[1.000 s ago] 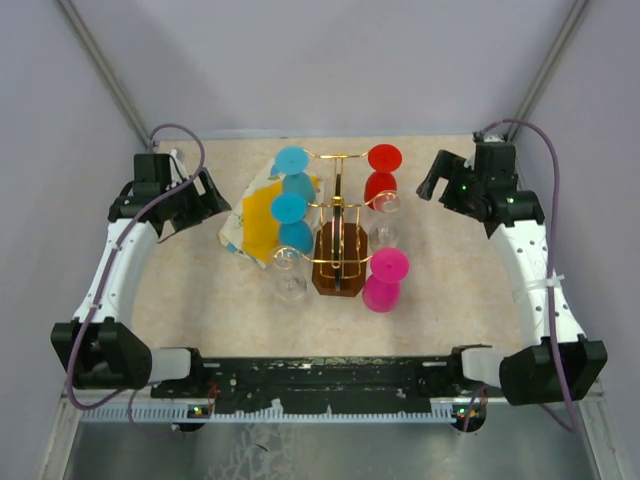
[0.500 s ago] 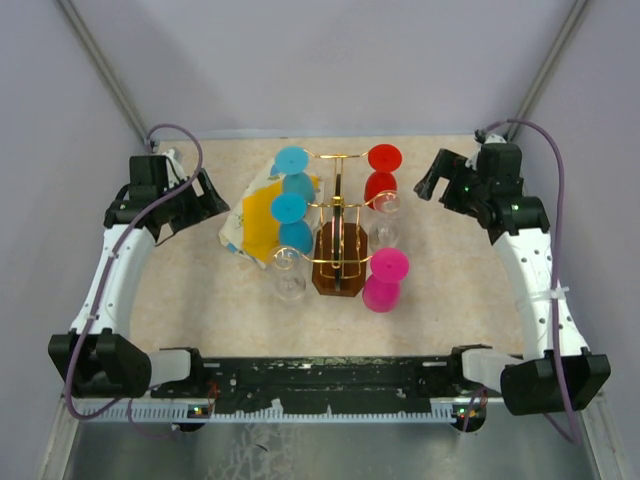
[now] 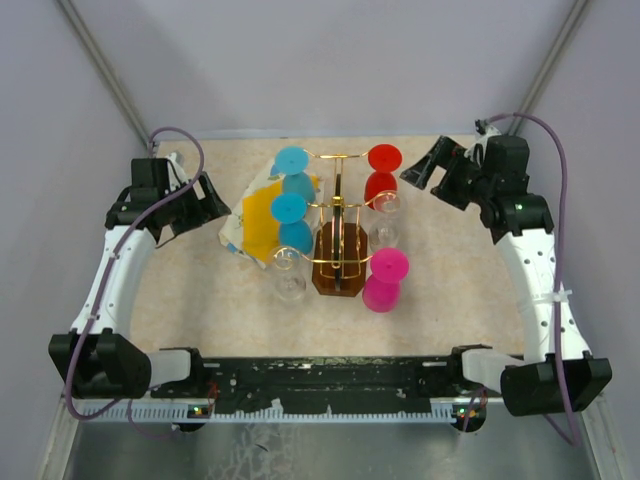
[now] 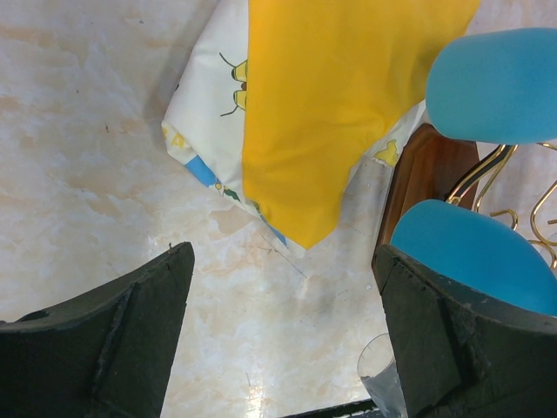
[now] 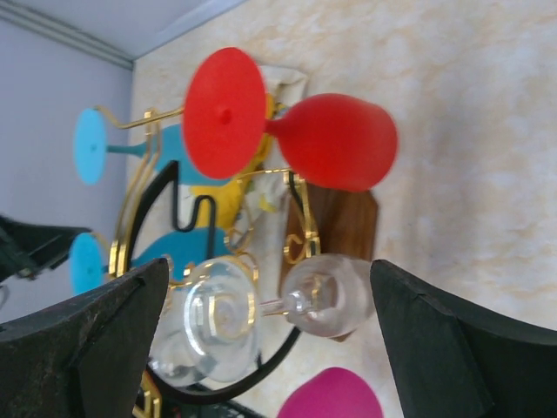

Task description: Take the wine glass off the wine glass rack

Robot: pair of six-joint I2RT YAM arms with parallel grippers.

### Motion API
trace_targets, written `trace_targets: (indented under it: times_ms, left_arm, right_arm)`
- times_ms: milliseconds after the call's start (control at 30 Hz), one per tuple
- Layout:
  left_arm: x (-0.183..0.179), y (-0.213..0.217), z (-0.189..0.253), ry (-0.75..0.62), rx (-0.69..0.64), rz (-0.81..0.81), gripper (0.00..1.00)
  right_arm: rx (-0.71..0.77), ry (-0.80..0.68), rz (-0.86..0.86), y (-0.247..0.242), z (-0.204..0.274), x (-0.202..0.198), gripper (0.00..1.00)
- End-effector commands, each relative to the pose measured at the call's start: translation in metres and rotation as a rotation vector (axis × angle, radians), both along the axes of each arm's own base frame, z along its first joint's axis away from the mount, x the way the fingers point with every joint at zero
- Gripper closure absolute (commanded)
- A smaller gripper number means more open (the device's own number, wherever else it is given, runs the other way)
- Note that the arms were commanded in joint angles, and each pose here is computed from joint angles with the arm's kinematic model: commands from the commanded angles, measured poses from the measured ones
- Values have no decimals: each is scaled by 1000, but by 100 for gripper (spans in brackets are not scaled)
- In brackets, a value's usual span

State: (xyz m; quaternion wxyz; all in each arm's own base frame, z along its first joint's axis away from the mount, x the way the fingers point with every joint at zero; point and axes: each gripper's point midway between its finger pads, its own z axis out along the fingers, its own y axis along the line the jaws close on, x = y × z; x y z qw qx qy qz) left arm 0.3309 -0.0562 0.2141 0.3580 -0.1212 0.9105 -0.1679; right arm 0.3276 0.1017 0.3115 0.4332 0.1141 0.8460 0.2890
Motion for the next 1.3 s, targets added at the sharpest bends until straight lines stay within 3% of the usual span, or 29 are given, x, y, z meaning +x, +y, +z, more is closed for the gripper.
trace_targets:
  times_ms: [0,67,167,267,433,633,833,1067,1267]
  left_arm:
    - [-2,-2,7,-25,1,-24,9]
    - [-2,-2,8,-27,-1,-28,9]
    - [-2,-3,8,-26,-1,-33,9]
    - [-2,-3,6,-22,-3,-34,9]
    - [-2,-2,2,-18,4,-33,9]
    - [-2,-2,3,-21,2,-34,9]
    - [-3,-2,0,-14,2,-31,9]
    - [-5,-5,-2,-11,-15,-39,9]
    - [-5,-6,-1,-15,-22,-41,9]
  right_arm:
    - [217,-87,147,36,40,-4,1]
    - [251,-93,171,41,42,-6,8]
    - [262,-84,191,45,42,-7,29]
    - [252,-82,183,43,40,-8,40]
    - [222,-36,170,39,26,-10,43]
    - [207,-7,169,38,9,-13,57]
    - [219,1,200,42,5,-17,65]
    - [248,-16,252,49,12,-24,84]
    - [270,-6,292,54,10,-31,85]
